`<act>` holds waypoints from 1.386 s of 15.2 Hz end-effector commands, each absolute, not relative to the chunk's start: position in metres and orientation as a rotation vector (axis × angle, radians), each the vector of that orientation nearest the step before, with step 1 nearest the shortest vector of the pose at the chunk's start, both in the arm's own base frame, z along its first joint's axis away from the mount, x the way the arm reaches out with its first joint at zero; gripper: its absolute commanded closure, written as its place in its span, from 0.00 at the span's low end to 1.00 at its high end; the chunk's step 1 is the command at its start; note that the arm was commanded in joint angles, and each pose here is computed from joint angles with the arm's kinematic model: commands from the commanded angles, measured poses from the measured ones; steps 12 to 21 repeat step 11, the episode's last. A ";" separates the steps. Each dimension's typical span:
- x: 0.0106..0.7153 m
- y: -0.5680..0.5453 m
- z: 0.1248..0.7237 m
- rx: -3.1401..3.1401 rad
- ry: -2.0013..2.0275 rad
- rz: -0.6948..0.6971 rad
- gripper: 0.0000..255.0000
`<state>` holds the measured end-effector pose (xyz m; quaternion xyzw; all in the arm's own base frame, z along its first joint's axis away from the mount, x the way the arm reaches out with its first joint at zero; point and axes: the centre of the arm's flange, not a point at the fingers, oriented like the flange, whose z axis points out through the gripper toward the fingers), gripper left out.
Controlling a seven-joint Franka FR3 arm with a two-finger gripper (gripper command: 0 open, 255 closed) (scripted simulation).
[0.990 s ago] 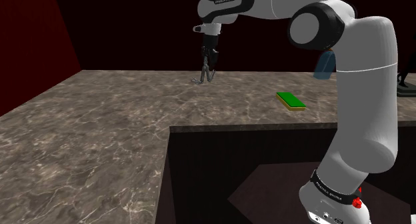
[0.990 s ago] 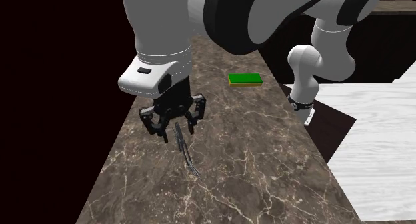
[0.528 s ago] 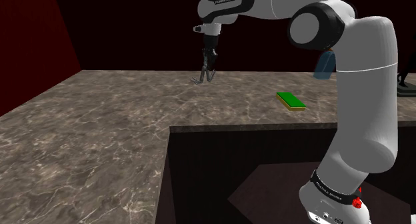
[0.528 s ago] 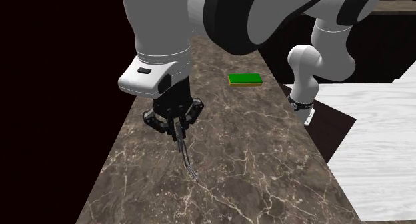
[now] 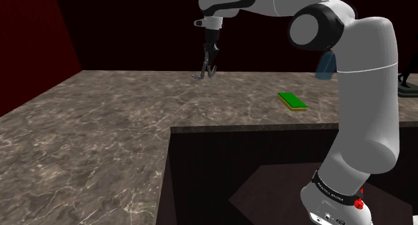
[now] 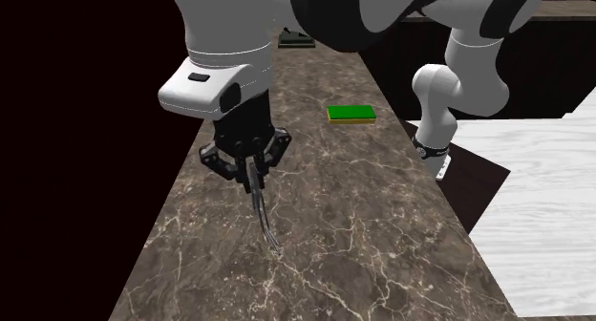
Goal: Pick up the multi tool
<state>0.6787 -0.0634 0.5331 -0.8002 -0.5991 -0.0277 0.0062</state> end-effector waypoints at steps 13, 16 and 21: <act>0.678 -0.063 0.587 -2.504 -1.875 -0.086 1.00; 0.678 -0.063 0.587 -2.504 -1.875 -0.086 1.00; 0.678 -0.063 0.587 -2.504 -1.875 -0.086 1.00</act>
